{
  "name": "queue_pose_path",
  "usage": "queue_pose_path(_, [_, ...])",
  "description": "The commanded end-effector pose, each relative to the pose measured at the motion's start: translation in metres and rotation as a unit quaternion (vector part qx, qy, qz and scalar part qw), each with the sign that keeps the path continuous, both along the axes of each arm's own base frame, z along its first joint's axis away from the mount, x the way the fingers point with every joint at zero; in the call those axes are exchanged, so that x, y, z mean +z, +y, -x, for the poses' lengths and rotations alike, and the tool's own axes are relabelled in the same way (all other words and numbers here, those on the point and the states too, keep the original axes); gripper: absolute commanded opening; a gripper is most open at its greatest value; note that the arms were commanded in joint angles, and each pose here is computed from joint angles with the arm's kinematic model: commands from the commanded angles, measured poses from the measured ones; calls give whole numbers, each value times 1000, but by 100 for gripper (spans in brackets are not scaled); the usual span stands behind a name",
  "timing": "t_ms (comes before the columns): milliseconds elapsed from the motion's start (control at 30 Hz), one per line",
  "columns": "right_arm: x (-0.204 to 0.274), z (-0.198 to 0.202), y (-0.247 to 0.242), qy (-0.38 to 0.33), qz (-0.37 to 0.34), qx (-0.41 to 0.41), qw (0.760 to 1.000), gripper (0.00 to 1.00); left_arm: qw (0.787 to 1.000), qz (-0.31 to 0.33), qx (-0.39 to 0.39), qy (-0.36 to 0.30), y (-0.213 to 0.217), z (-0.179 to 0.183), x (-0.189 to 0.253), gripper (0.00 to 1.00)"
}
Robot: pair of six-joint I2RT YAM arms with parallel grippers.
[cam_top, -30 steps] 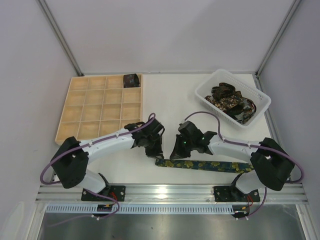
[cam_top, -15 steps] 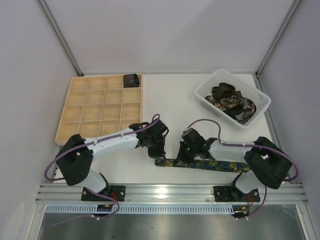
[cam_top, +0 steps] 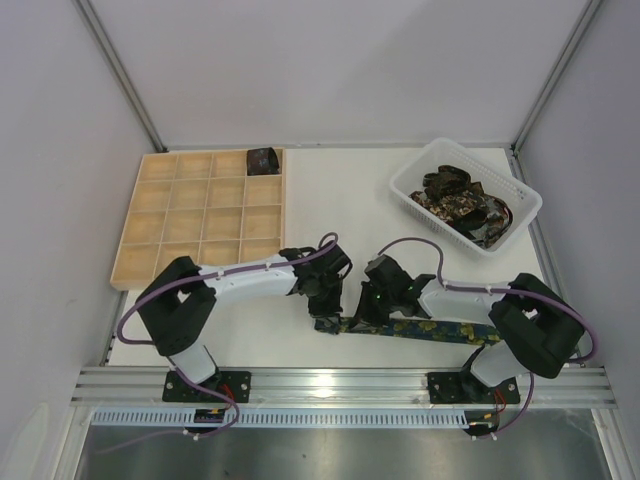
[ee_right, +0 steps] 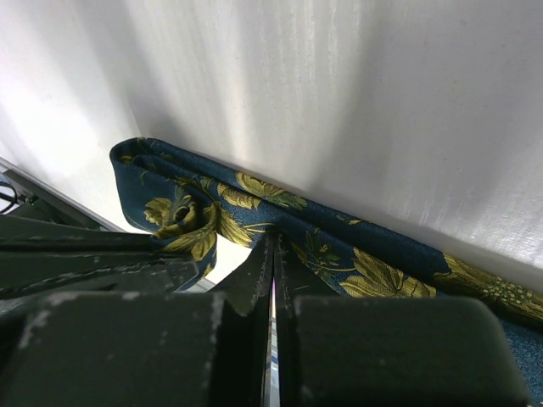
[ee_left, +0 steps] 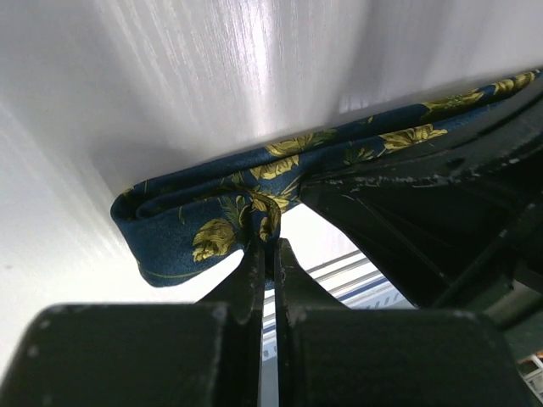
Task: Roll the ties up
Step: Roll the tie
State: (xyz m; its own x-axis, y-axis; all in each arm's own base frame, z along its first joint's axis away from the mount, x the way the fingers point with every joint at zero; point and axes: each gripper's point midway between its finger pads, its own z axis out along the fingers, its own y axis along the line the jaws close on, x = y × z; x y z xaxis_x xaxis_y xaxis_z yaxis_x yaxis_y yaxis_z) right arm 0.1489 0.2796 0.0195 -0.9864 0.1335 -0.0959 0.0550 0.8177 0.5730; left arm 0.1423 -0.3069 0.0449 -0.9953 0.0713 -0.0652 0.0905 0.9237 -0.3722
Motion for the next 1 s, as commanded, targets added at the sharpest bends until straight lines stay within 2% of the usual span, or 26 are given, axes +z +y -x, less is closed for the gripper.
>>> queue_pose_path(0, [4,-6,-8,-10,18,-6,1000,0,1000,23,-16,-10,-15,-4,5,0])
queue_pose_path(67, [8,-8,-7,-9,12,-8,1000,0,999,25,-21,-16,-13,-4,1,2])
queue_pose_path(267, [26,-12,-5,-7,-7,-9,1000,0,998,42,-23,-41,-6,-2,-1,17])
queue_pose_path(467, [44,-16,4,-9,-28,-4,1000,0,997,61,-22,-46,-7,-1,-2,26])
queue_pose_path(800, [45,-15,12,10,-46,0,999,5,995,83,-26,-55,-6,3,6,42])
queue_pose_path(967, [46,-13,15,17,-55,5,998,11,993,95,-29,-64,-5,4,10,48])
